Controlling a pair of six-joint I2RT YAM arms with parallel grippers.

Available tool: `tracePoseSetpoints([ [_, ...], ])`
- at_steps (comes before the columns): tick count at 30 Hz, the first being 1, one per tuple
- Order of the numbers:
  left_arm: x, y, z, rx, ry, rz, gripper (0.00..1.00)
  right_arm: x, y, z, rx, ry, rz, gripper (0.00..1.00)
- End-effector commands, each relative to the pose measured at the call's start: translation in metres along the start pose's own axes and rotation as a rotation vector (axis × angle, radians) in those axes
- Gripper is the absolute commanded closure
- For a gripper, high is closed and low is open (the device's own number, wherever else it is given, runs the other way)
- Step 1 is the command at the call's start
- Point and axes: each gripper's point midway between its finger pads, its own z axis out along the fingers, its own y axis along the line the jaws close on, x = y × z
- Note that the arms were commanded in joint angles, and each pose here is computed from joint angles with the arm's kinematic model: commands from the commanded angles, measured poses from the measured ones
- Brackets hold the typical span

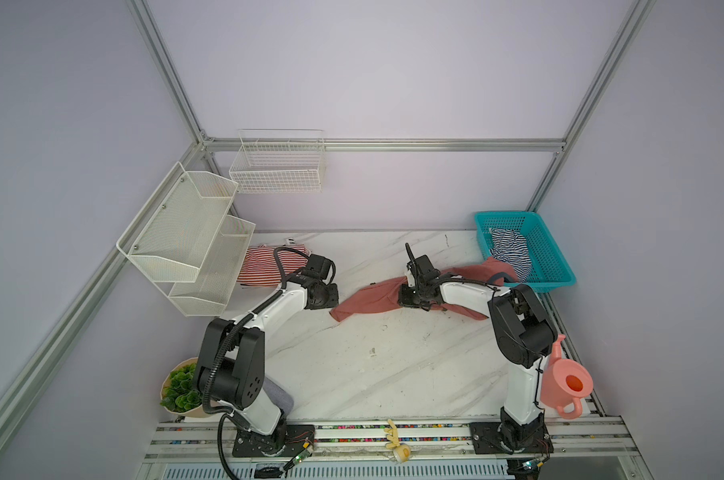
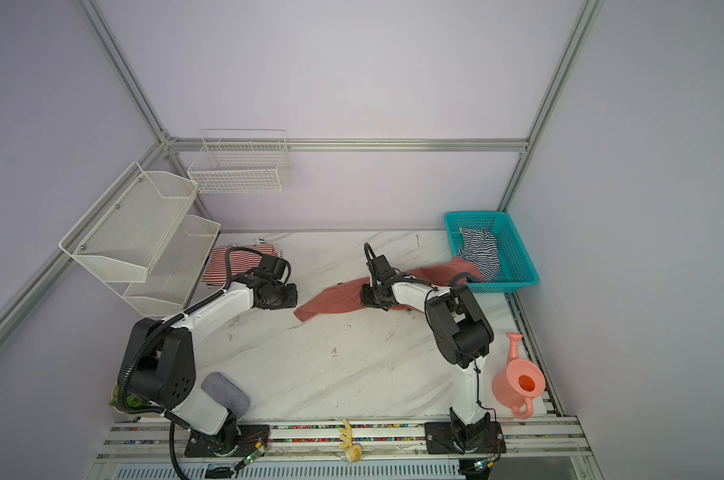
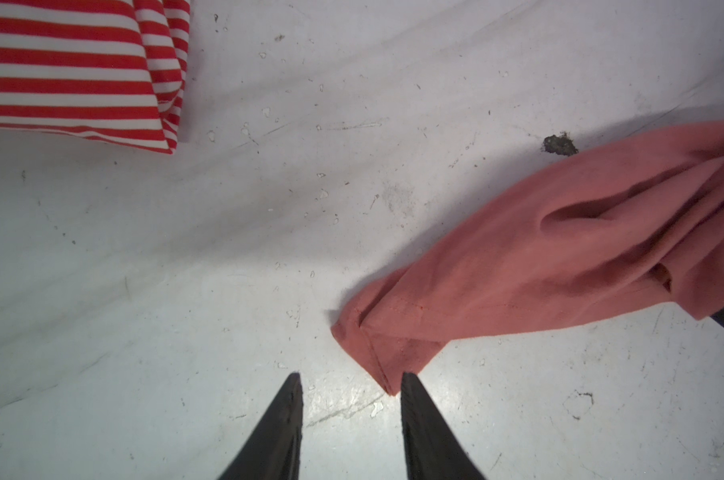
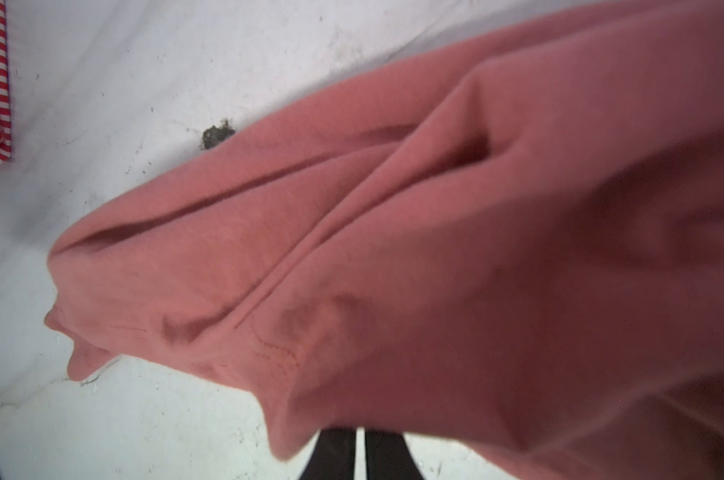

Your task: Fold and stack the tank tops

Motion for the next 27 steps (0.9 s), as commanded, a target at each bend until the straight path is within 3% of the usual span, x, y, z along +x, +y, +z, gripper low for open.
tracePoseSetpoints([
  [1, -0.008, -0.001, -0.005, 0.013, -0.019, 0.000, 0.61, -0.018, 0.012, -0.007, -0.037, -0.053, 0.011, 0.89],
  [10, -0.007, -0.002, -0.005, 0.017, -0.015, -0.003, 0.61, -0.026, 0.021, -0.006, -0.069, -0.065, 0.013, 0.88],
  [18, -0.007, -0.003, -0.004, 0.022, -0.011, -0.004, 0.61, -0.031, 0.024, -0.007, -0.082, -0.078, 0.012, 0.77],
  [27, -0.005, -0.004, -0.001, 0.025, -0.003, -0.004, 0.61, -0.037, 0.031, -0.008, -0.106, -0.092, 0.015, 0.73],
])
